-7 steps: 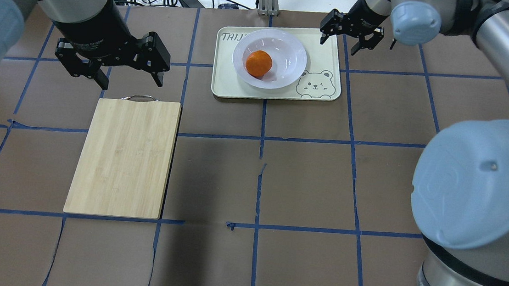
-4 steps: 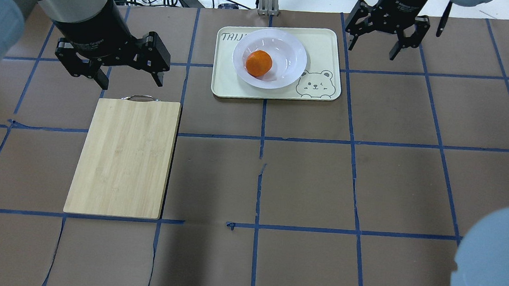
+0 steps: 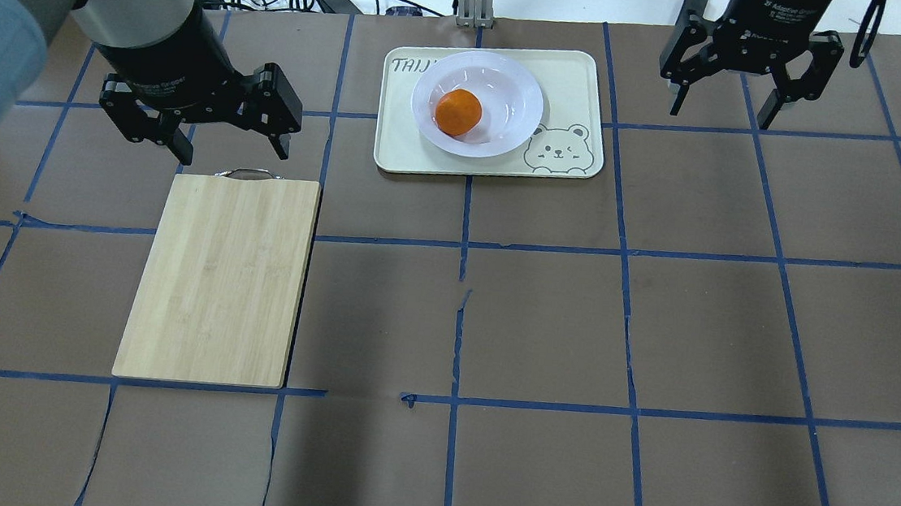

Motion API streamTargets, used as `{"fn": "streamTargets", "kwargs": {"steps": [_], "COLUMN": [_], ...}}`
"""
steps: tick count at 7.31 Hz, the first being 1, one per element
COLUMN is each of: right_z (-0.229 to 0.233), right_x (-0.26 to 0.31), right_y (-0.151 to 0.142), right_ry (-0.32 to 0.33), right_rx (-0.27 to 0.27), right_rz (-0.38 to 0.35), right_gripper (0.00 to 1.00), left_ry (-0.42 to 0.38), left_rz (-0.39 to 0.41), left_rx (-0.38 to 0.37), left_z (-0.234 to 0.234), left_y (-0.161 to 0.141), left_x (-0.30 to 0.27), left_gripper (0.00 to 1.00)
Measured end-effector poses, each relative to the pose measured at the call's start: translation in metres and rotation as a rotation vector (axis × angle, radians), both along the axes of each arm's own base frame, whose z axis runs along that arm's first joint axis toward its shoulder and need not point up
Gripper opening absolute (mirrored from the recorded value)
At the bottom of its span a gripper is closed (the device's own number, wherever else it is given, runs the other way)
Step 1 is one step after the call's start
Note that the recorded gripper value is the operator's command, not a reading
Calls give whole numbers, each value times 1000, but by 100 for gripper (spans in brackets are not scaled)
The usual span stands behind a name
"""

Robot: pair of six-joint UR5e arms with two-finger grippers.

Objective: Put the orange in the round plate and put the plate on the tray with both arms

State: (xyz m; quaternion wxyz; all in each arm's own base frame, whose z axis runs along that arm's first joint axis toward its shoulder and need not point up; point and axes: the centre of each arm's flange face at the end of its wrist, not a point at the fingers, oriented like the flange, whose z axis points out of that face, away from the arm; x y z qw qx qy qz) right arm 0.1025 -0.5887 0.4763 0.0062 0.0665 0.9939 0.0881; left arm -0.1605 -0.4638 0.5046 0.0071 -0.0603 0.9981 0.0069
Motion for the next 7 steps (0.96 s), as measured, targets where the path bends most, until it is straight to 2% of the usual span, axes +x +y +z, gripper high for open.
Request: {"fn": "streamTargets", "kwargs": {"steps": [7], "right_z": [28], "right_x": [2], "right_y": [18], "right_ry": [5], "right_rx": [-52], "right_rz": [1], "right_gripper": [100], "left_ry": [1], "left_rz": [1], "left_rx": [3], "left_z": [-3], "left_y": [2], "left_x": [0], "left_gripper": [100]}}
